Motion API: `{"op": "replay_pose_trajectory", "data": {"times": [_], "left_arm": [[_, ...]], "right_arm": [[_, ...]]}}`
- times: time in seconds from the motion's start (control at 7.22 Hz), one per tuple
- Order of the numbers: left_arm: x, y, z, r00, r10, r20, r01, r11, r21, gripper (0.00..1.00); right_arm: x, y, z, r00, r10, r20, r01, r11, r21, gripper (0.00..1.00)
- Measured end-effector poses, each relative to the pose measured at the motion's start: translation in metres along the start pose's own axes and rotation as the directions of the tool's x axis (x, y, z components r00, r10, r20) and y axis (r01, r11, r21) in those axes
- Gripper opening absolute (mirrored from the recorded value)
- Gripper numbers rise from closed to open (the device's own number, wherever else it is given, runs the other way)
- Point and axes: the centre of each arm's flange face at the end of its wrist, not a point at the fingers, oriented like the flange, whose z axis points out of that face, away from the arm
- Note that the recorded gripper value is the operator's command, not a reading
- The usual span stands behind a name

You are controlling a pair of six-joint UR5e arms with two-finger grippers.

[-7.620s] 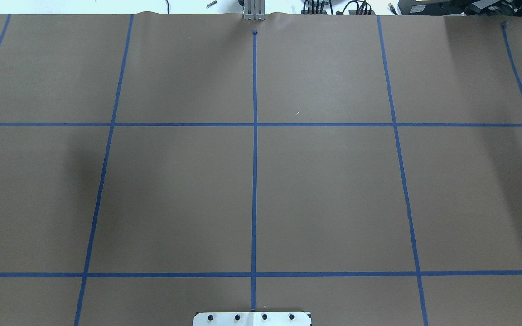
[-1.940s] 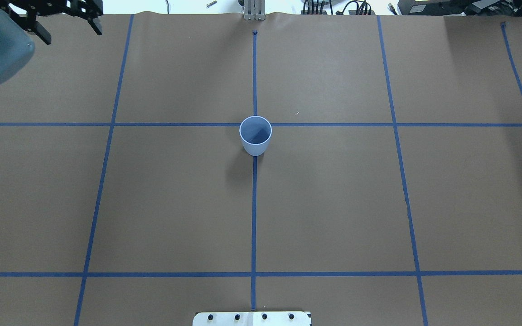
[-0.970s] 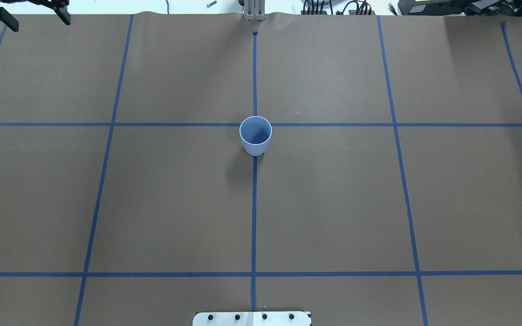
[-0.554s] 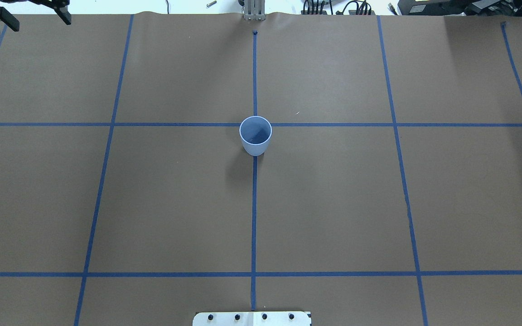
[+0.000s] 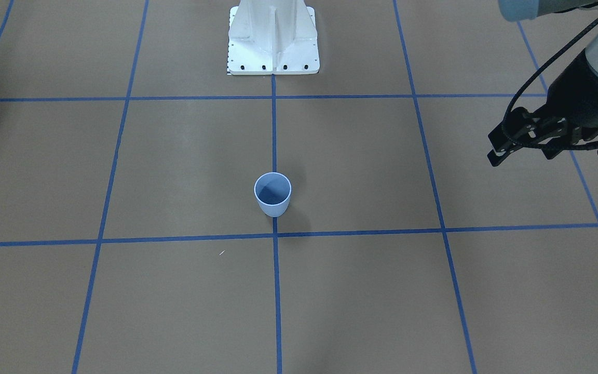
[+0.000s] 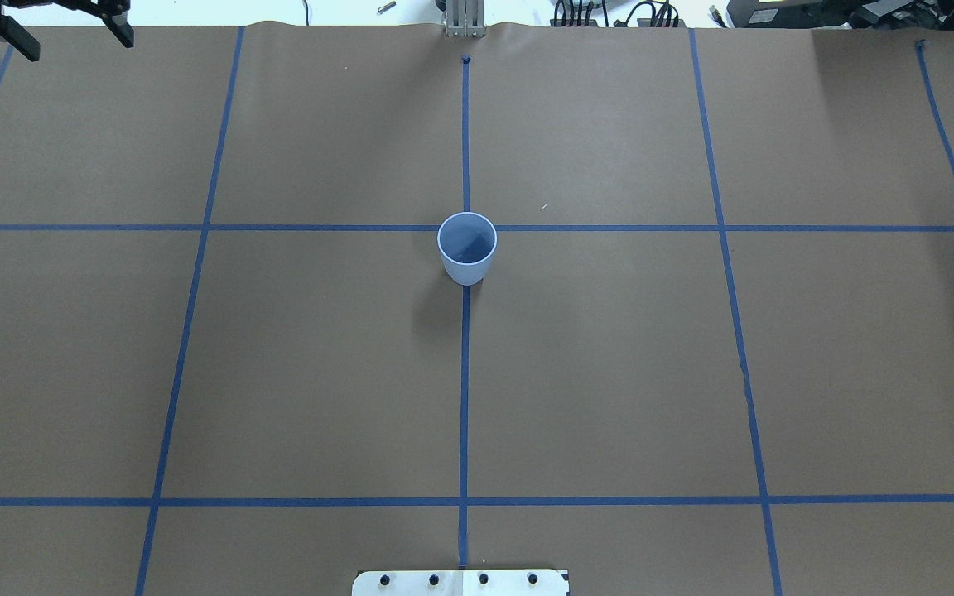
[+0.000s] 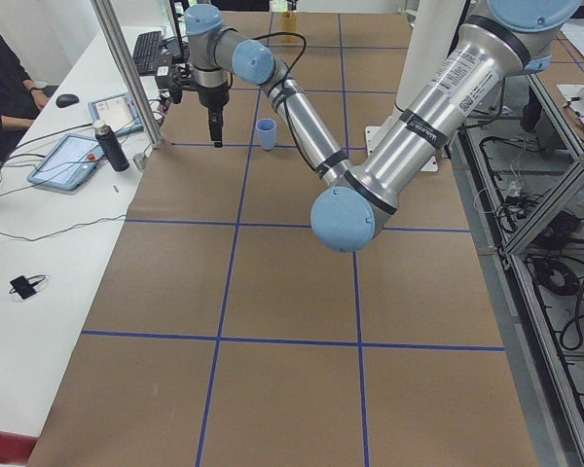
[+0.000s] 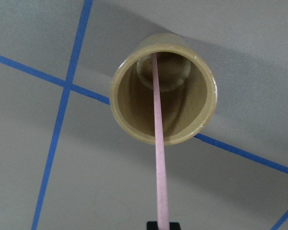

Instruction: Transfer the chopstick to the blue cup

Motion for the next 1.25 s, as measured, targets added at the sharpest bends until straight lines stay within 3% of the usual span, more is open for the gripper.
{"op": "replay_pose_trajectory", "data": {"times": [0.55, 0.97, 1.25], "left_arm": [[0.001, 0.0, 0.0, 1.0, 0.0, -0.002, 0.0, 1.0, -0.001, 0.98], [0.0, 0.0, 0.001, 1.0, -0.002, -0.001, 0.002, 1.0, -0.003, 0.98], [0.0, 0.001, 0.002, 1.0, -0.003, -0.011, 0.003, 1.0, -0.014, 0.98]], "right_arm": [[-0.013, 0.016, -0.019, 0.998, 0.056, 0.032, -0.057, 0.998, 0.02, 0.0], [-0.007, 0.028, -0.056, 0.991, 0.084, 0.102, -0.09, 0.995, 0.048, 0.0], [0.0, 0.055, -0.084, 0.984, 0.103, 0.147, -0.113, 0.991, 0.066, 0.0]]}}
